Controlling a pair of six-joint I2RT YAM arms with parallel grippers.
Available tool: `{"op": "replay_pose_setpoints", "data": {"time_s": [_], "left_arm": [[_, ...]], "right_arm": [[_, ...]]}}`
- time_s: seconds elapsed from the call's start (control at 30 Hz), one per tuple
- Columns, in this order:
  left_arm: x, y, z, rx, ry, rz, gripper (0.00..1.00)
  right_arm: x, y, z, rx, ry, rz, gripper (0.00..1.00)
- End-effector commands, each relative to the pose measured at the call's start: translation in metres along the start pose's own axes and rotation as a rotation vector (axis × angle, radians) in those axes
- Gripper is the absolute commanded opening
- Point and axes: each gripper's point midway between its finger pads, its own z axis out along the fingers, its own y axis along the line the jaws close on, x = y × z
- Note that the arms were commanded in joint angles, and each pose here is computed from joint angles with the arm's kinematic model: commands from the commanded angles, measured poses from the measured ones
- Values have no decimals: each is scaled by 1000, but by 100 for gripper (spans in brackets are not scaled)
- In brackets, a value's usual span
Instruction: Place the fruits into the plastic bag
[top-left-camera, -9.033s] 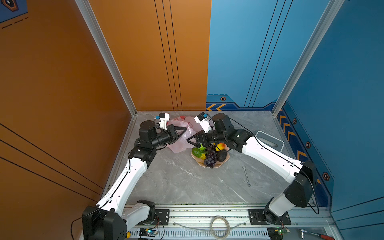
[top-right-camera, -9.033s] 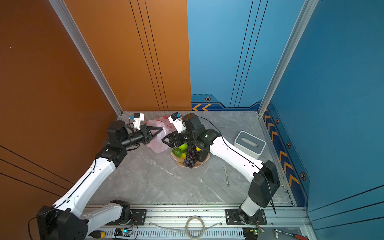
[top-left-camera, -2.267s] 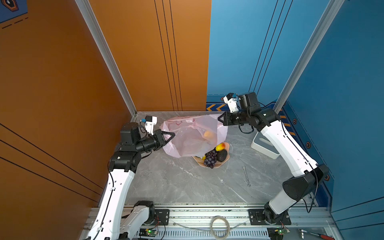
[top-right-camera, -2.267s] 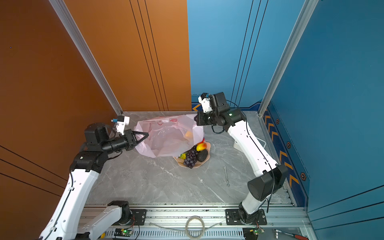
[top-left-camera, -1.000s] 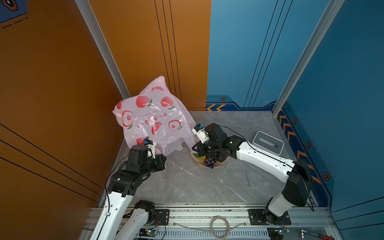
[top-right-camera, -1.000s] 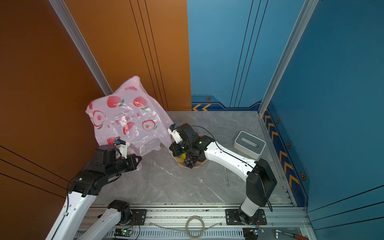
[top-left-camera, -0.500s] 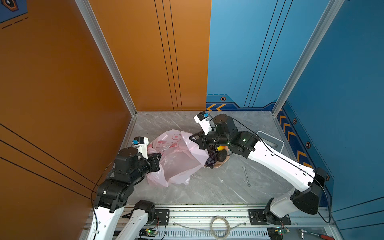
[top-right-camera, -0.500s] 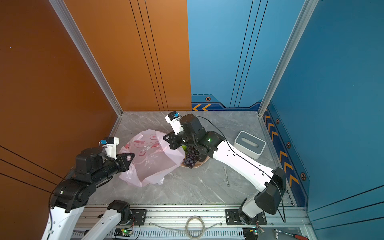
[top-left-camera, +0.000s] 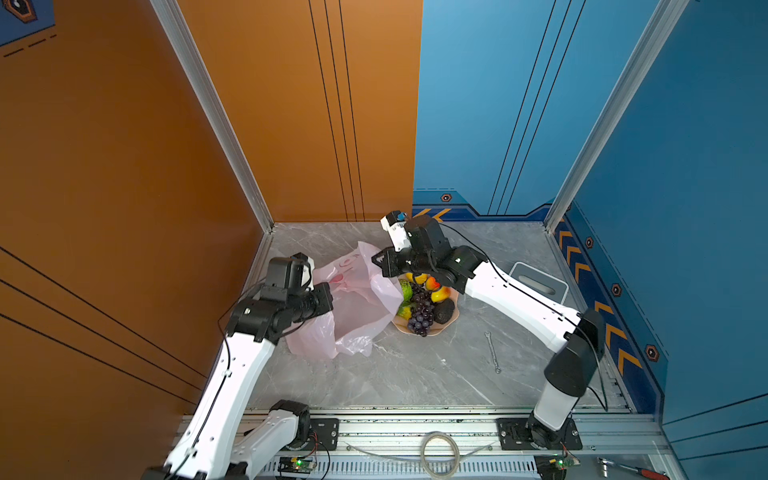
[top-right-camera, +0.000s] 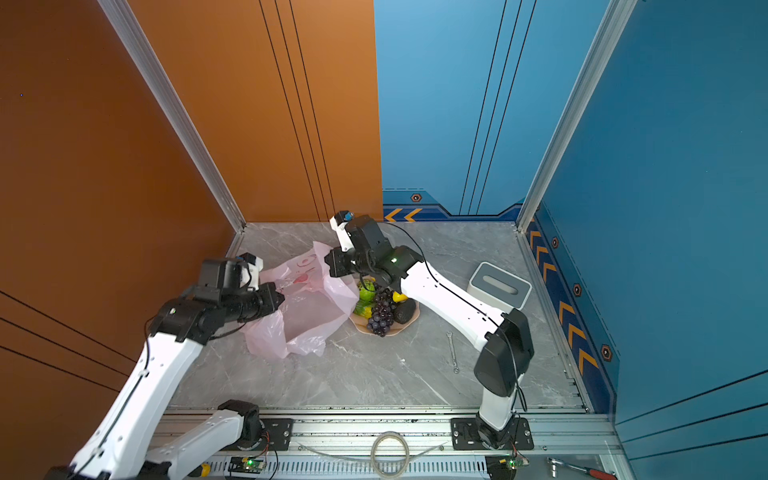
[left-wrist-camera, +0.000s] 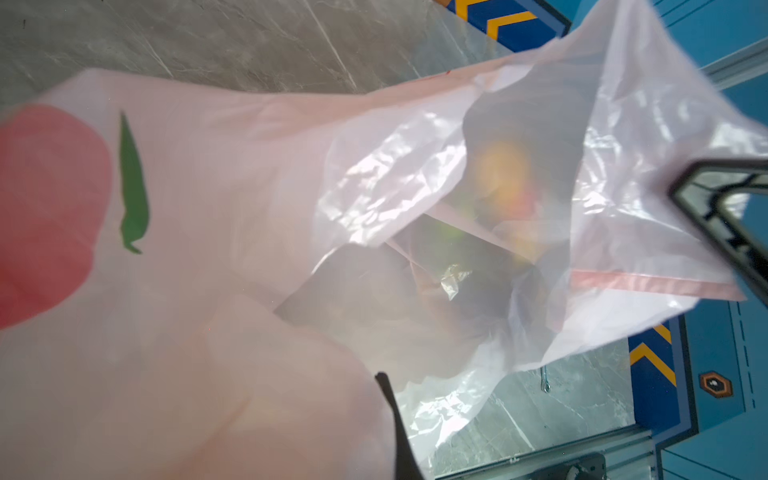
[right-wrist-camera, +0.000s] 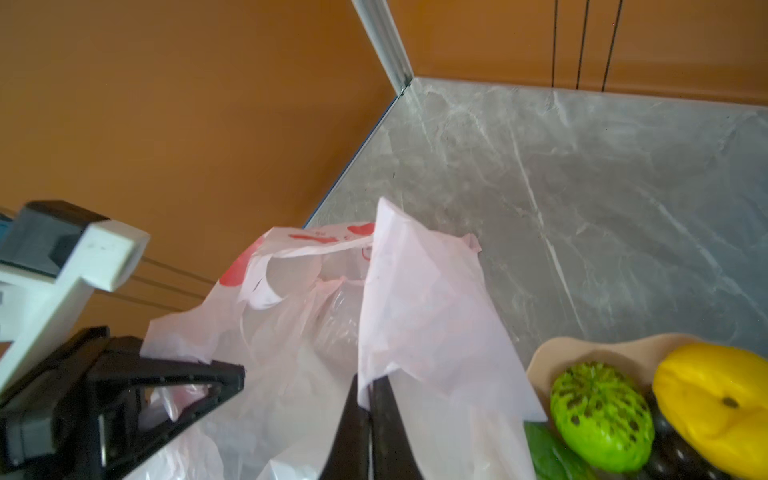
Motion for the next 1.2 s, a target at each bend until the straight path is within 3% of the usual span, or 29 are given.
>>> {"op": "replay_pose_setpoints", "data": {"time_s": [0.0, 0.1, 0.2, 0.37, 0.5, 0.6, 0.73, 0.83, 0.93, 1.0, 1.07, 1.17], "left_arm": [[-46, -17, 12, 46, -9, -1, 0], [-101, -35, 10, 42, -90, 46, 0], [-150, -75, -23, 76, -240, 140, 0], [-186, -156, -120, 154, -540, 369, 0], [-173, -213, -216, 251, -769, 562, 0], [-139, -246, -265, 363, -866, 709, 0], [-104, -243, -278, 395, -914, 753, 0], [-93, -219, -267, 364, -889, 706, 0], [-79, -206, -250, 365, -836, 683, 0], [-73, -201, -245, 378, -814, 666, 0], [-69, -200, -244, 395, -802, 655, 0], [-65, -200, -246, 423, -788, 642, 0]], "right_arm": [[-52, -16, 10, 39, -128, 66, 0], [-100, -7, 12, 20, -240, 37, 0], [-143, 21, -1, -21, -360, -38, 0], [-200, 102, -86, -101, -641, -244, 0], [-209, 171, -176, -181, -803, -411, 0], [-192, 208, -226, -216, -891, -524, 0], [-172, 207, -265, -215, -938, -511, 0], [-161, 178, -270, -106, -854, -444, 0], [-138, 147, -274, 73, -727, -425, 55], [-118, 121, -279, 238, -646, -429, 96], [-95, 91, -267, 322, -514, -409, 100], [-47, 65, -222, 281, -278, -377, 100]]}}
